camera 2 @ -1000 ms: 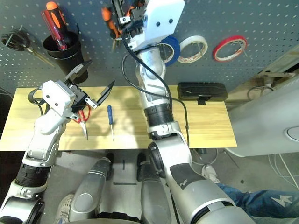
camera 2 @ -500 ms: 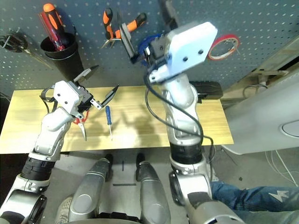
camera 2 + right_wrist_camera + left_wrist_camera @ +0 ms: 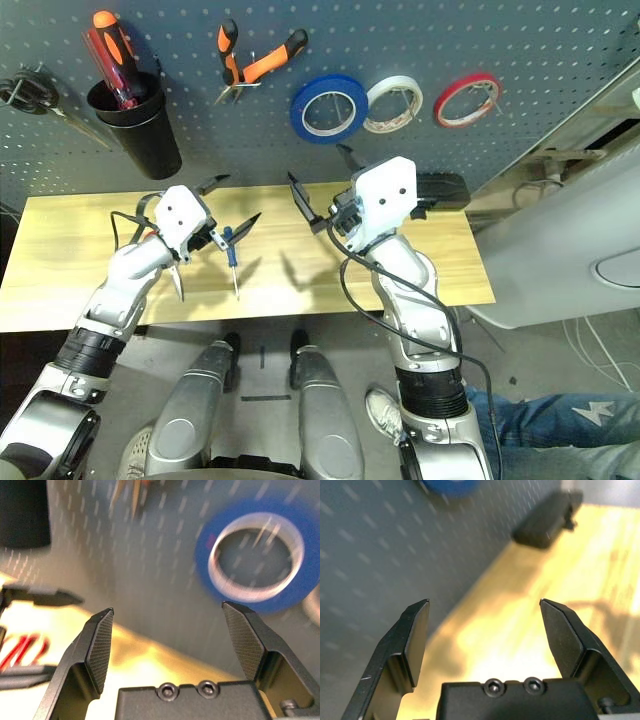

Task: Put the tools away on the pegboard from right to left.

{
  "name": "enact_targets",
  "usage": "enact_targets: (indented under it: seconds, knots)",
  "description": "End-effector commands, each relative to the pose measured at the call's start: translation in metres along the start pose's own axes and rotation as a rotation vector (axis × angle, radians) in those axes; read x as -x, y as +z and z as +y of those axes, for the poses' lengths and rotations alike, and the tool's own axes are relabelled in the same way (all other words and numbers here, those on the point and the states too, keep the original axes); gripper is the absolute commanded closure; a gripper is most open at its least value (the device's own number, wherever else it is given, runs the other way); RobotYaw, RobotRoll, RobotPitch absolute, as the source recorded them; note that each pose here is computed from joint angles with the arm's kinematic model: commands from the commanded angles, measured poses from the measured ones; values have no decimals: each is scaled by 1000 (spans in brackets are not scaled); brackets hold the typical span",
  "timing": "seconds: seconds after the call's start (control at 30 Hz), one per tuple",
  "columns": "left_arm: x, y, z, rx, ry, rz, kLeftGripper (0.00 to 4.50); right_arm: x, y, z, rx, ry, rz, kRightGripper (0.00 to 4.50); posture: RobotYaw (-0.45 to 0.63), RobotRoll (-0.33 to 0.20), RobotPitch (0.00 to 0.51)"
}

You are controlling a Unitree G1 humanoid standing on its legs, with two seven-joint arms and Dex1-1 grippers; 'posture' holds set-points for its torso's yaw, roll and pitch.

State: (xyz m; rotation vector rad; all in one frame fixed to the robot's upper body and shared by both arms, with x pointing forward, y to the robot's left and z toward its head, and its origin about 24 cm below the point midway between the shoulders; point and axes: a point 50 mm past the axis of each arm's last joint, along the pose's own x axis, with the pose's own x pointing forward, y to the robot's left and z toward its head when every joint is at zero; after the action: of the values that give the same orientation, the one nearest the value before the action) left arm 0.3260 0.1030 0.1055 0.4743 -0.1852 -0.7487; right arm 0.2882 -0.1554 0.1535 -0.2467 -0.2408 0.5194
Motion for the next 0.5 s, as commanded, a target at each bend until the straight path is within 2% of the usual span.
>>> enact_targets:
  seconds: [0.03,0.1,0.17,0.27,0.37,0.5]
  knots:
    - [-4,-24,-13,28,-36,134,0,11,-27,-8,-54,-27,124,16,134,0,338]
    - [-6,-31,-12,22,-24,184,0,14,-34,-11,-70,-25,158,16,133,0,338]
    - [-7,-48,-8,49,37,317,0,16,-44,-10,-91,1,202,16,131,0,337]
    - [-7,-67,-6,93,106,454,0,16,-53,-9,-91,47,248,16,123,0,333]
    - [-8,-75,-6,118,144,526,0,14,-62,-8,-107,87,305,16,124,0,331]
    - [-5,-85,-4,177,214,624,0,8,-60,-5,-123,117,310,16,130,0,332]
